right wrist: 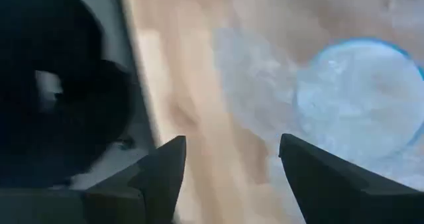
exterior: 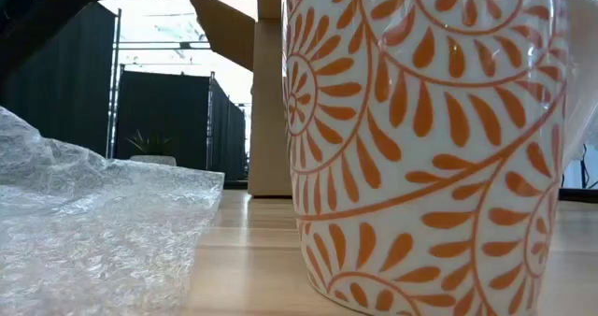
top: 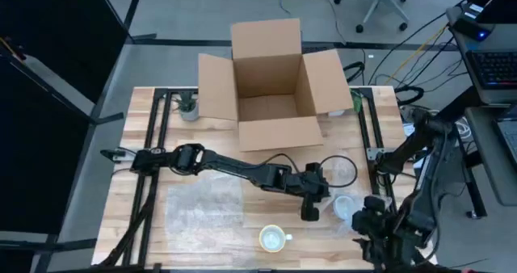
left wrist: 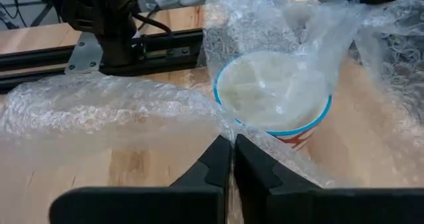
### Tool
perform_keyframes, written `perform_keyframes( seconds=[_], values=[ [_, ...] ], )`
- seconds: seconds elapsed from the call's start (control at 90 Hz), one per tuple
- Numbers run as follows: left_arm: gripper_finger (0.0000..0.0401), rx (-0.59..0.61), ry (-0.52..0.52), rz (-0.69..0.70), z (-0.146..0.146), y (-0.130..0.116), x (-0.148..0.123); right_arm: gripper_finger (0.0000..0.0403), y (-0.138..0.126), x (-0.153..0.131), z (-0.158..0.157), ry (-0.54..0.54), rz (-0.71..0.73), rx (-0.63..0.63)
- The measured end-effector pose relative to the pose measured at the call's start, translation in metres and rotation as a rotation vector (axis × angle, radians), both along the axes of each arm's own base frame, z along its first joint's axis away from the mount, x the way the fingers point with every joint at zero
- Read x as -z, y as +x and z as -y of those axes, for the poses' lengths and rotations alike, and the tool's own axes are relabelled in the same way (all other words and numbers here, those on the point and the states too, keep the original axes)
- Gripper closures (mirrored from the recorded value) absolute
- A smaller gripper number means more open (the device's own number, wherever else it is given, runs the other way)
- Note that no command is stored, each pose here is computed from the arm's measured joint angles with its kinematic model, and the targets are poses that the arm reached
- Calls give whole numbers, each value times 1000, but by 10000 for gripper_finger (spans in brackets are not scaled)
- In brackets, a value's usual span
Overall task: Wrap mug
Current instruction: Wrap the red mug with bubble wrap
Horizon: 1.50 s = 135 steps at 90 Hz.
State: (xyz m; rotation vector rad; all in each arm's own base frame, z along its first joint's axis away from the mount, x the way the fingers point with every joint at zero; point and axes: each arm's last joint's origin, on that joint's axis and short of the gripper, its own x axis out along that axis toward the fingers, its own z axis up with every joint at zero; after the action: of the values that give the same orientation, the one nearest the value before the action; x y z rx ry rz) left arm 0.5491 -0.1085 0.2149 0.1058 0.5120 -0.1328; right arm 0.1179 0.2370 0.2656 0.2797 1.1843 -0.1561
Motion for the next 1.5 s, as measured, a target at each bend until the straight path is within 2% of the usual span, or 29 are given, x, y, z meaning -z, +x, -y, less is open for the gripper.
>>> perform_keyframes(
  seconds=[0.244, 0.5, 0.711, 0.811, 1.033, 1.211, 1.356, 1.5],
  values=[
    [401, -1, -1, 2, 0, 0, 0, 172, 14, 29, 20, -168, -5, -42],
    [401, 5, -11, 28, 0, 1, -2, 172, 23, 66, 32, -160, 4, -23],
    [401, 150, -99, 135, 12, 4, -13, 172, 24, 67, 33, -171, 4, -36],
    [401, 188, -110, 159, 19, 3, -15, 172, 23, 67, 33, -172, 5, -44],
    [401, 192, -117, 155, 21, 12, 14, 172, 24, 67, 34, -188, 20, -35],
    [401, 146, -102, 131, 13, 15, 27, 172, 28, 67, 36, -188, 20, -21],
    [401, 105, -140, 112, 4, 19, 37, 172, 30, 66, 37, -186, 20, -24],
    [401, 101, -138, 95, 3, 19, 40, 172, 31, 50, 34, -182, -3, -35]
  ],
)
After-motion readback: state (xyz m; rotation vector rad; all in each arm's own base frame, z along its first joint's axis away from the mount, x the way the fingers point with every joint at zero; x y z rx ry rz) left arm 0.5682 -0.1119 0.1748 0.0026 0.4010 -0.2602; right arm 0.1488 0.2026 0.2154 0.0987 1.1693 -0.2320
